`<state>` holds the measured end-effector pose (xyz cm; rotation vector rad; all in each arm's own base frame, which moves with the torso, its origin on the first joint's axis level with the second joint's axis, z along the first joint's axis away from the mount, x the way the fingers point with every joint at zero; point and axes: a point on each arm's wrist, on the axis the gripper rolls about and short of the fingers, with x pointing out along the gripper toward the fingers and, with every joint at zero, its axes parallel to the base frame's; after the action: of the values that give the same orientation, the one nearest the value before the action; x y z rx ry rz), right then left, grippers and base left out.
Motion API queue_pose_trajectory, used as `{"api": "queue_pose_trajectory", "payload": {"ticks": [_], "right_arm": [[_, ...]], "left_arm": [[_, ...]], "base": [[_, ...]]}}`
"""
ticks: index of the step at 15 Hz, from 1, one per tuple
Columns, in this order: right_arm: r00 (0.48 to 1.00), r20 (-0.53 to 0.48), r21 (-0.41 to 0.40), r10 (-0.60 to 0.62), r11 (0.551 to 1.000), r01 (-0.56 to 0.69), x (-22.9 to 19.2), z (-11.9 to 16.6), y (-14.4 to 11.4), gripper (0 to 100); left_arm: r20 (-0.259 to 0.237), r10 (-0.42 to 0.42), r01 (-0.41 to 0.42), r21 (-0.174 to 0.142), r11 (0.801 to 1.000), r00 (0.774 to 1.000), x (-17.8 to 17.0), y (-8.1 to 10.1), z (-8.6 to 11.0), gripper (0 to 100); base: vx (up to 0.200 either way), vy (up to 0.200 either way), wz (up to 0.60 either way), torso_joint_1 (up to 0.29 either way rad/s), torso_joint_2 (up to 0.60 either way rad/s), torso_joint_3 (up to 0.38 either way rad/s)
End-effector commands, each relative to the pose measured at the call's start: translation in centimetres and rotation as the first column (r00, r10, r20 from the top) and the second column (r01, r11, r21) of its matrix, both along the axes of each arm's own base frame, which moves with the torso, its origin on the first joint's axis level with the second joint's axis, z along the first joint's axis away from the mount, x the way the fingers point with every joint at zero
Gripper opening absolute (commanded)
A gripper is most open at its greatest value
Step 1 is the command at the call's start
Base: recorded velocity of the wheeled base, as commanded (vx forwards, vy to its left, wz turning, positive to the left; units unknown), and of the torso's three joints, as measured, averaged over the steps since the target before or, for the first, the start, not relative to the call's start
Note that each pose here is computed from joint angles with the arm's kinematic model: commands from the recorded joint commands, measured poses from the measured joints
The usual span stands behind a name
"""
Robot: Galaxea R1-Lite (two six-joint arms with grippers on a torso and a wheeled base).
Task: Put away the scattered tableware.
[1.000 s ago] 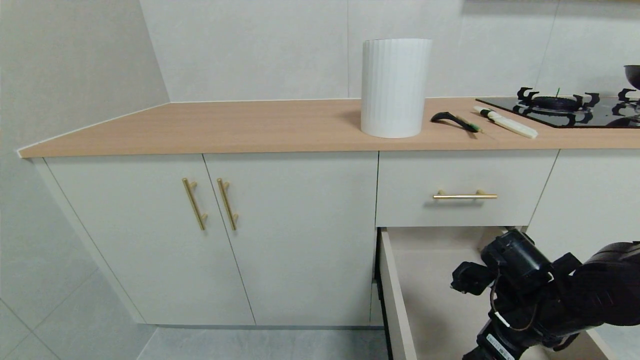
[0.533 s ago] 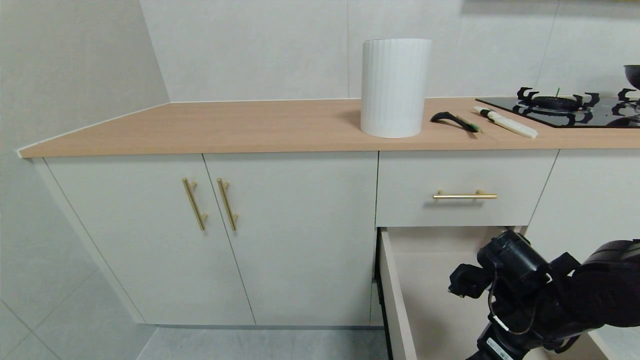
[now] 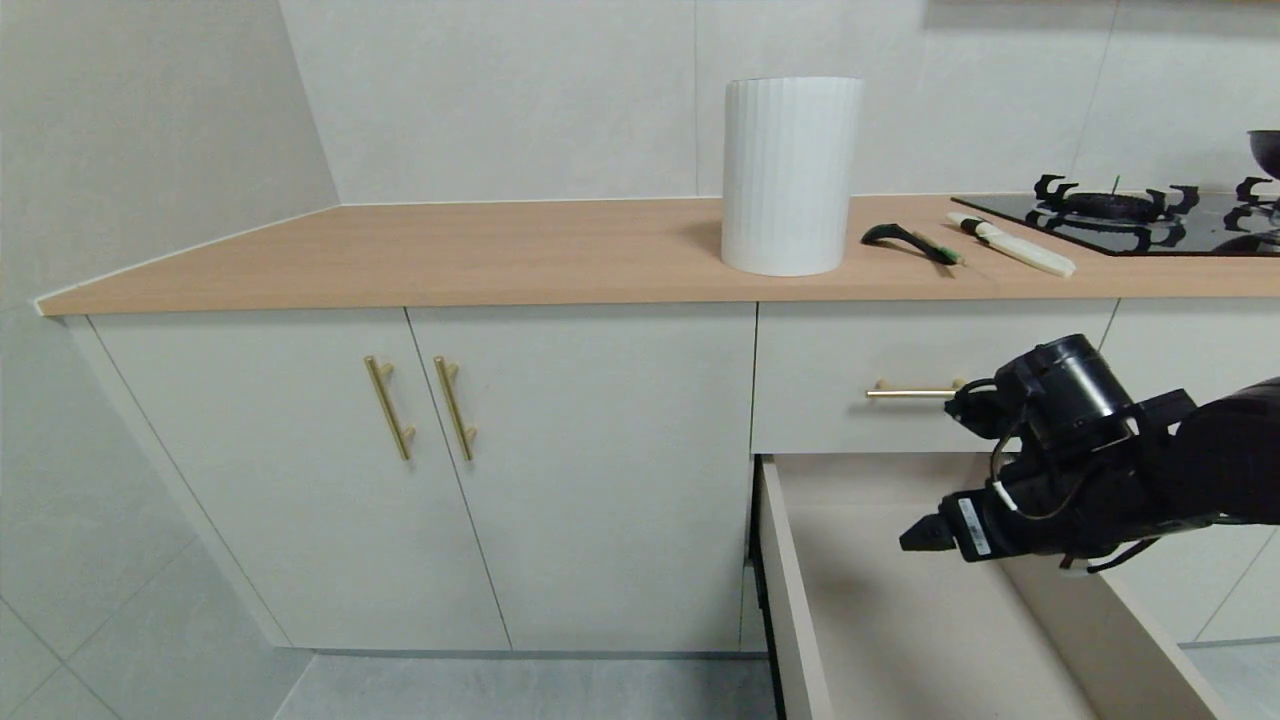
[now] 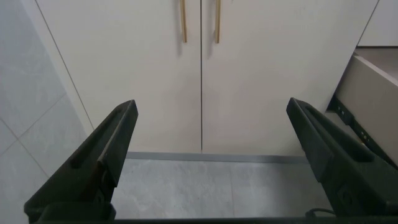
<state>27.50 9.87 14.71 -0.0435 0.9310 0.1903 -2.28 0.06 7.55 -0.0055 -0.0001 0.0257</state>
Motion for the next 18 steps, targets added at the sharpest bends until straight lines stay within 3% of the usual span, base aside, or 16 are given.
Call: {"api": "queue_pose_trajectory", "payload": {"ticks": [1, 10, 18], "right_arm": [[0.998, 0.043, 0.016, -0.036, 0.999, 0.035, 0.27, 1.18, -1.04, 100], [0.995, 0.086, 0.025, -0.048, 0.999, 0.046, 0.39, 1.91, -1.12, 100], [0.996, 0.082, 0.022, -0.047, 0.999, 0.045, 0.42, 1.78, -1.11, 100]], "left_arm": [[0.000, 0.000, 0.000, -0.001, 1.000, 1.000, 0.00, 0.00, 0.00, 100], [0.000, 0.000, 0.000, -0.001, 1.000, 1.000, 0.00, 0.00, 0.00, 100], [0.000, 0.000, 0.000, -0.001, 1.000, 1.000, 0.00, 0.00, 0.00, 100]], "base": [[0.000, 0.000, 0.00, 0.000, 0.00, 0.000], [0.000, 0.000, 0.00, 0.000, 0.00, 0.000], [0.000, 0.000, 0.00, 0.101, -0.36, -0.270]]}}
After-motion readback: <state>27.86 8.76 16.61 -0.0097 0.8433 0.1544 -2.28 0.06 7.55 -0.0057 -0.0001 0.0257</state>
